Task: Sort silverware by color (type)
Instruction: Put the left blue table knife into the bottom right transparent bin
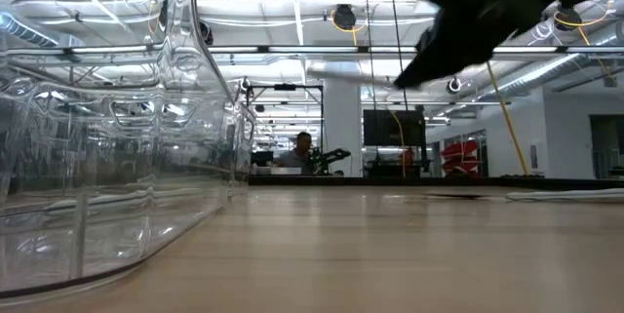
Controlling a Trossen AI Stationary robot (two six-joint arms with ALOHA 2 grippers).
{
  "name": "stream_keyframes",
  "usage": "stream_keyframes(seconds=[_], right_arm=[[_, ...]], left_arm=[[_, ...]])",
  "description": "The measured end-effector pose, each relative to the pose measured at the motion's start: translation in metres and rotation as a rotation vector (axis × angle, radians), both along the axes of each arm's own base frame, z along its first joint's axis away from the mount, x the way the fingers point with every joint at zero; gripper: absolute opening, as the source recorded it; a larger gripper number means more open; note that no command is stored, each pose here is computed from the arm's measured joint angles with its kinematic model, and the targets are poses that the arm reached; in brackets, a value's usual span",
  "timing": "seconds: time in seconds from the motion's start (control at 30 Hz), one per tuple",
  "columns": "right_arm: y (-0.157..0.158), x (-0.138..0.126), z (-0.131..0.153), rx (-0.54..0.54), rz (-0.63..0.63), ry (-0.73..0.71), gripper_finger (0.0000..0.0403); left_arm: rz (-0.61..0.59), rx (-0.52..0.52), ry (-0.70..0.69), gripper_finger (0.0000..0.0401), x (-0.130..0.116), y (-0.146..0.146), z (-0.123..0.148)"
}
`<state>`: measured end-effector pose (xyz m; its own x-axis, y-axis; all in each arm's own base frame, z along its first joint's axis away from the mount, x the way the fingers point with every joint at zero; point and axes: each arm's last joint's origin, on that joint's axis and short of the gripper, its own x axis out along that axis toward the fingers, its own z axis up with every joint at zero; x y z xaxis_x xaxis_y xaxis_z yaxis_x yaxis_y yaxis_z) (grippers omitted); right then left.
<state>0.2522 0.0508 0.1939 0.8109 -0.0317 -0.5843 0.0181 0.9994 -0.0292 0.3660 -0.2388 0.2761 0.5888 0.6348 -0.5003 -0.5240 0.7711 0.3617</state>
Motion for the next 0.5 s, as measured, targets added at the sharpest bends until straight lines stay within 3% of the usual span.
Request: stream_keyframes(seconds=[0.2,0.33,0.5], right_arm=[[0.021,-0.024,0.035,0.014,0.126,-0.135,0.0012],[0.036,-0.035,0.051,0.018,0.214,-0.236,0.0012],[0.053,-0.041,0.064,0.010,0.320,-0.363,0.0012]], left_arm=[[-0.084,0.076,-0.053,0.0111,-0.023,-0.026,0.011],[-0.165,0.040,-0.102,0.0111,-0.039,-0.048,0.024],[-0.408,0.022,-0.169,0.0111,-0.038,-0.085,0.043]])
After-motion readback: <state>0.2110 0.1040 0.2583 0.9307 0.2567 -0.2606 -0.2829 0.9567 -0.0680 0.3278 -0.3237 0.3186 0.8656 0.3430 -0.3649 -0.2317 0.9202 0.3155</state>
